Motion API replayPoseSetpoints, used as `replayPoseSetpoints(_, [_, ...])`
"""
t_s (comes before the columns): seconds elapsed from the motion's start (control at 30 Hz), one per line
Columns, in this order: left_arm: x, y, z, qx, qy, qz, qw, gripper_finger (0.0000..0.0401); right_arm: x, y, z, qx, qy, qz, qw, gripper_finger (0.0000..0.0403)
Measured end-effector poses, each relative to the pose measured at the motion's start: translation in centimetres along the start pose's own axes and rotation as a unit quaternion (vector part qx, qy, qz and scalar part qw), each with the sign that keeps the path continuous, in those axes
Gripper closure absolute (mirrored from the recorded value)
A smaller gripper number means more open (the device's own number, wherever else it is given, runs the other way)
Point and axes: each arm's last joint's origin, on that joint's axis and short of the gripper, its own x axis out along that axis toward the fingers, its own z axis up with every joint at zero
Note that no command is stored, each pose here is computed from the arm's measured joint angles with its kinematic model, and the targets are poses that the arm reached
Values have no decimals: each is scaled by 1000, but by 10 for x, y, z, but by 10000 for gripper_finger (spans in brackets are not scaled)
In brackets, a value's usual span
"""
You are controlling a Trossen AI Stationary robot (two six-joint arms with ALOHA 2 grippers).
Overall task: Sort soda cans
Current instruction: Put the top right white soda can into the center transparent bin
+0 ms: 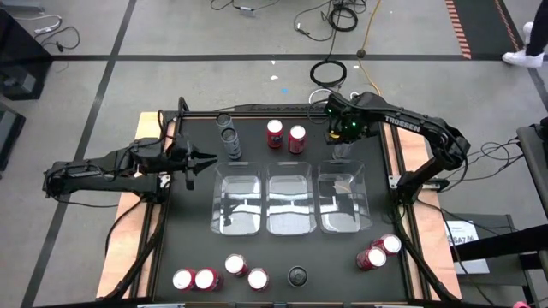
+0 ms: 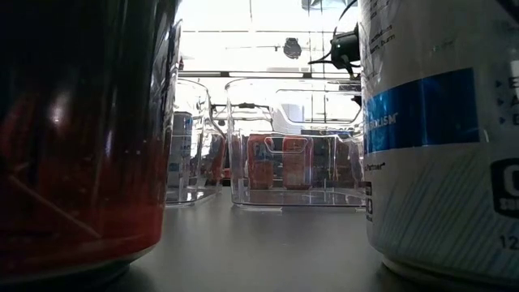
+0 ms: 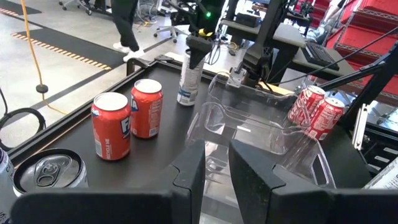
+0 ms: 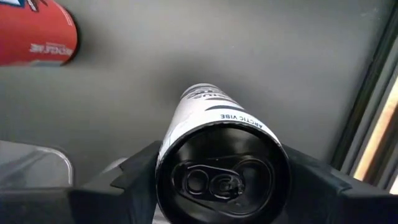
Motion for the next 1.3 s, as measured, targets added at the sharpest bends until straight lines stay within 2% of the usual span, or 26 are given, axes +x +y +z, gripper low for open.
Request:
replayPoseSetpoints(0.2, [0,0,0,0,0,0,1000,319,-22,-10,-10,5,-32,25,999,148])
replayPoseSetpoints(0.4, [0,0,0,0,0,0,1000,319,-57,-25,-32,18,-83,79,993,147])
replayPoseSetpoints(0.57, [0,1,0,0,-2,9,1000,319,-83,-37,-56,21,-120,134,983,147])
replayPoseSetpoints(0.7, [0,1,0,0,-2,9,1000,319,-101,-38,-67,18,-164,201,966,147])
replayPoseSetpoints(0.9, [0,1,0,0,-2,9,1000,319,-121,-22,-74,-8,-224,307,925,147])
replayPoseSetpoints(1.1, [0,1,0,-1,-2,9,1000,319,-131,4,-78,-46,-245,384,889,147])
replayPoseSetpoints(1.2, [0,1,0,-1,-2,9,1000,319,-141,18,-79,-72,-242,403,879,147])
replayPoseSetpoints(1.3, [0,1,0,-1,-2,9,1000,319,-155,34,-78,-104,-239,400,879,147])
